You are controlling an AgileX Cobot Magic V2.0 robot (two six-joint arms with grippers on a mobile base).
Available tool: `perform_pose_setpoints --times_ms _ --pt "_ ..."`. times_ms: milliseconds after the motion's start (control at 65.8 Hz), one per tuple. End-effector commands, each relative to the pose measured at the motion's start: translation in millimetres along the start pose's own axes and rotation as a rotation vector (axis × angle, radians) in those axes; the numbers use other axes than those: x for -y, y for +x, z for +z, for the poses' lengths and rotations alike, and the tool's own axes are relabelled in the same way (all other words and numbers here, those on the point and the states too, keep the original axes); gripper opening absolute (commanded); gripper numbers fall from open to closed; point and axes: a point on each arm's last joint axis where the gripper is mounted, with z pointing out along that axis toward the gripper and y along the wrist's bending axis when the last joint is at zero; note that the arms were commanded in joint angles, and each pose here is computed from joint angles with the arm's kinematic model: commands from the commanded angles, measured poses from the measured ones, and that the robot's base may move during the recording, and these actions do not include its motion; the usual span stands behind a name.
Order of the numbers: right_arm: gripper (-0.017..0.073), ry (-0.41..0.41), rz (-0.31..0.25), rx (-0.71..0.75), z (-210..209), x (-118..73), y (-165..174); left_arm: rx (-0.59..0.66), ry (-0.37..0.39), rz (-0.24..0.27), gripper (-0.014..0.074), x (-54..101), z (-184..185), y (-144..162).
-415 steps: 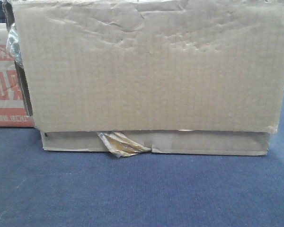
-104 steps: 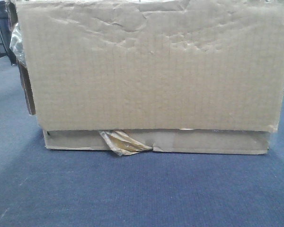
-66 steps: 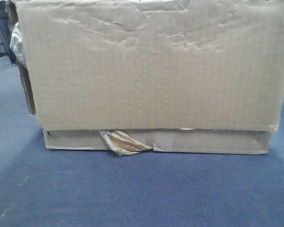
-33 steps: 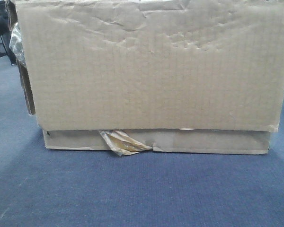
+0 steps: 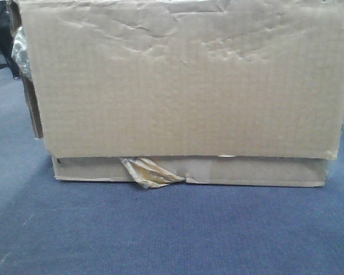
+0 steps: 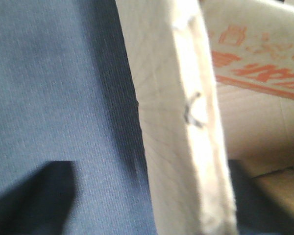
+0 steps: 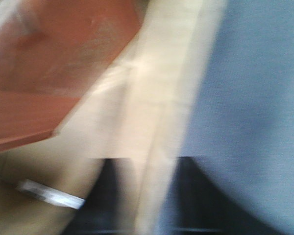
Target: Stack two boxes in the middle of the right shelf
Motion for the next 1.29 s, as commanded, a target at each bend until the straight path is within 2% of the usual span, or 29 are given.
perform_pose_setpoints --times_ms 0,106,319,593,821,1004,1156,1278 --pt "-0.0167 0.011 -0.006 0.007 0 1.8 -1 0.041 0.013 -0.005 0.0169 1.4 -9 -4" --pt "-0.0153 0.011 -0.006 0.009 0 1.8 -2 0.061 0.025 -0.008 -0.0113 2.9 -14 -8" --pt "-0.0153 0.012 -0.008 0.021 -5 0.9 -1 0.082 0.034 -0.008 -0.0111 4.5 -23 -11" --pt "-0.0153 0.023 -0.028 0.178 -46 -7.1 3 0.157 0.043 -0.003 -0.0111 5.5 -54 -5" --pt "-0.0153 0.033 -0.056 0.369 -99 -17.5 10 0.349 0.063 0.008 -0.0111 7.6 -114 5" --pt "-0.0153 0.04 -0.091 0.558 -159 -29.5 13 0.579 0.088 0.018 -0.0111 9.1 -178 22" --pt "-0.0153 0.044 -0.115 0.689 -201 -37.9 17 0.725 0.103 0.022 -0.0111 9.3 -211 35" --pt "-0.0153 0.046 -0.128 0.753 -222 -42.2 20 0.785 0.109 0.024 -0.0111 9.1 -226 44"
